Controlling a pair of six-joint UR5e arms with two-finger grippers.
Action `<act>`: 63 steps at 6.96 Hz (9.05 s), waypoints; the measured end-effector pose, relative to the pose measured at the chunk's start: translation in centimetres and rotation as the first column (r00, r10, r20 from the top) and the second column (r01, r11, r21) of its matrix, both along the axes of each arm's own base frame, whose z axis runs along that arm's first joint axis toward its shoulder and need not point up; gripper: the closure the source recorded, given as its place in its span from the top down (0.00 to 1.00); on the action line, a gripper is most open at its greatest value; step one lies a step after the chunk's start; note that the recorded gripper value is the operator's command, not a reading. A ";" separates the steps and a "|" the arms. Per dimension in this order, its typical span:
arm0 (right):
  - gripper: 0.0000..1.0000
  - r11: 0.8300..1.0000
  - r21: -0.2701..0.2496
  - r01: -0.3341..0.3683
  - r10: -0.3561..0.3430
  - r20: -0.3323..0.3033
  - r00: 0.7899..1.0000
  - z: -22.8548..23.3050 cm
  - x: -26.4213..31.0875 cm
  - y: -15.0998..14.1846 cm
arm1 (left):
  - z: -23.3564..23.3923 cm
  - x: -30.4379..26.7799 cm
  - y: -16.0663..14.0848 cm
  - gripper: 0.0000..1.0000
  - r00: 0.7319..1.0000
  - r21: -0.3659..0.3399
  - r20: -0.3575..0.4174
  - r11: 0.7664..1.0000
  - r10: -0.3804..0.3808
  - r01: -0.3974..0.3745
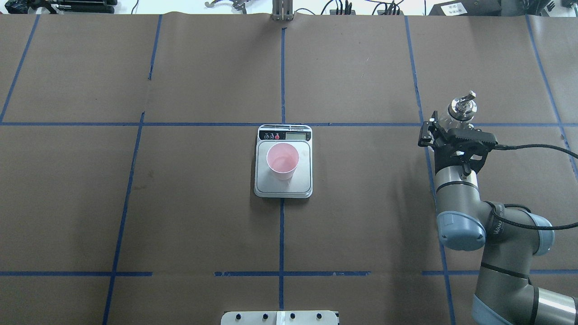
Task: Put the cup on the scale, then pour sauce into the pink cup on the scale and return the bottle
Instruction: 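Tilt the bottle upright and carry it away from the scale with the right gripper, then hold the upright bottle beside the table edge with the right gripper, then lower the glass bottle onto the table with the right gripper, then open the right gripper and withdraw it from the bottle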
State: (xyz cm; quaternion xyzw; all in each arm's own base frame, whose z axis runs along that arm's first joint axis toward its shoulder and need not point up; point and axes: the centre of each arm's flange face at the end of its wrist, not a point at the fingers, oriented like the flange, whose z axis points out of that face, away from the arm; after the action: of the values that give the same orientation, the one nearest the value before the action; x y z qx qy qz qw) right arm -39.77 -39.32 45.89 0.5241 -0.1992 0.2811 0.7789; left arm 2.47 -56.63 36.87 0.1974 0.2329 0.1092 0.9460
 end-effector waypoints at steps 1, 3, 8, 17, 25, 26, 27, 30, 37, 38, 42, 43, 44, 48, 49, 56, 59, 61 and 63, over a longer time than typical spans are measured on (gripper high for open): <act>0.00 1.000 -0.004 0.012 -0.012 -0.007 1.000 0.4 -0.6 0.4 | 0.0 0.0 0.0 1.00 1.000 0.000 0.002 1.000 -0.001 0.001; 0.00 1.000 -0.010 0.022 -0.022 -0.014 1.000 1.4 -1.3 1.0 | 0.1 0.0 0.0 1.00 1.000 -0.001 0.004 1.000 -0.002 0.002; 0.00 1.000 0.027 -0.001 -0.001 0.087 0.996 1.9 -1.9 1.6 | 0.1 0.1 0.0 1.00 1.000 -0.001 0.003 1.000 0.000 0.000; 0.00 0.999 0.035 -0.009 0.007 0.060 0.998 3.1 -2.3 1.8 | 0.3 0.1 -0.1 1.00 1.000 -0.006 0.004 1.000 0.000 0.000; 0.55 0.999 0.034 -0.004 0.002 0.055 0.998 3.4 -2.6 2.0 | 0.3 0.1 -0.2 1.00 1.000 -0.006 0.004 1.000 0.000 0.000; 0.72 0.999 0.034 -0.004 0.002 0.055 0.998 3.5 -2.6 2.0 | 0.3 0.1 -0.2 1.00 1.000 -0.006 0.005 1.000 0.000 0.000; 1.00 0.999 0.034 -0.004 0.002 0.055 0.998 3.5 -2.6 2.0 | 0.3 0.1 -0.2 1.00 1.000 -0.005 0.005 1.000 0.000 0.000; 1.00 0.999 0.037 -0.005 0.003 0.056 0.998 3.3 -2.8 2.0 | 0.0 0.1 -0.2 1.00 1.000 -0.001 0.004 1.000 0.000 0.000; 1.00 0.997 0.080 -0.020 0.015 0.060 0.998 2.2 -2.9 3.0 | -0.1 0.2 -0.5 1.00 1.000 0.000 0.003 1.000 0.002 -0.002; 1.00 0.996 0.083 -0.018 0.013 0.062 0.998 2.0 -2.9 3.3 | 0.0 0.3 -0.6 1.00 1.000 -0.001 0.003 1.000 0.002 -0.002; 1.00 0.996 0.085 0.000 -0.004 0.043 0.999 2.9 -1.8 4.8 | 0.2 0.4 -0.8 1.00 1.000 -0.007 0.003 1.000 0.004 -0.004; 1.00 0.996 0.086 0.006 -0.010 0.045 0.999 2.9 -1.8 5.1 | 0.2 0.4 -0.9 1.00 1.000 -0.008 0.003 1.000 0.004 -0.004; 1.00 0.996 0.087 0.009 -0.014 0.055 0.998 2.9 -1.8 5.5 | 0.2 0.5 -1.2 1.00 1.000 -0.008 0.003 1.000 0.004 -0.004; 1.00 0.993 0.109 0.040 -0.047 0.062 0.997 3.5 -1.6 8.8 | 0.0 0.4 -1.4 1.00 1.000 -0.007 0.004 1.000 0.003 -0.003; 1.00 0.992 0.118 0.054 -0.063 0.067 0.996 3.0 -0.8 9.9 | -0.1 0.4 -1.4 1.00 1.000 -0.004 0.004 1.000 0.001 -0.001; 1.00 0.982 0.164 0.088 -0.115 0.159 0.981 -4.7 7.3 13.5 | -0.7 0.1 -1.1 1.00 1.000 0.007 0.003 1.000 -0.004 0.004; 1.00 0.980 0.164 0.114 -0.138 0.141 0.980 -9.2 10.3 12.5 | -0.7 0.2 -1.1 1.00 1.000 0.006 0.003 1.000 -0.002 0.002; 1.00 0.984 0.109 0.139 -0.148 0.080 0.986 -10.3 13.7 9.2 | -0.9 0.2 -1.2 1.00 1.000 0.010 0.002 1.000 -0.002 0.002; 1.00 0.984 0.036 0.175 -0.176 0.041 0.984 -10.7 18.2 5.5 | -1.1 0.2 -1.2 1.00 1.000 0.012 0.001 1.000 -0.002 0.002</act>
State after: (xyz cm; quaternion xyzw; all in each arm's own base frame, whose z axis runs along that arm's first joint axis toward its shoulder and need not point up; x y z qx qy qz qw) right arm -21.58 -33.86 35.17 0.5108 -0.2662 0.2196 0.7874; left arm 2.68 -57.82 35.73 0.2035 0.2316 0.1097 0.9449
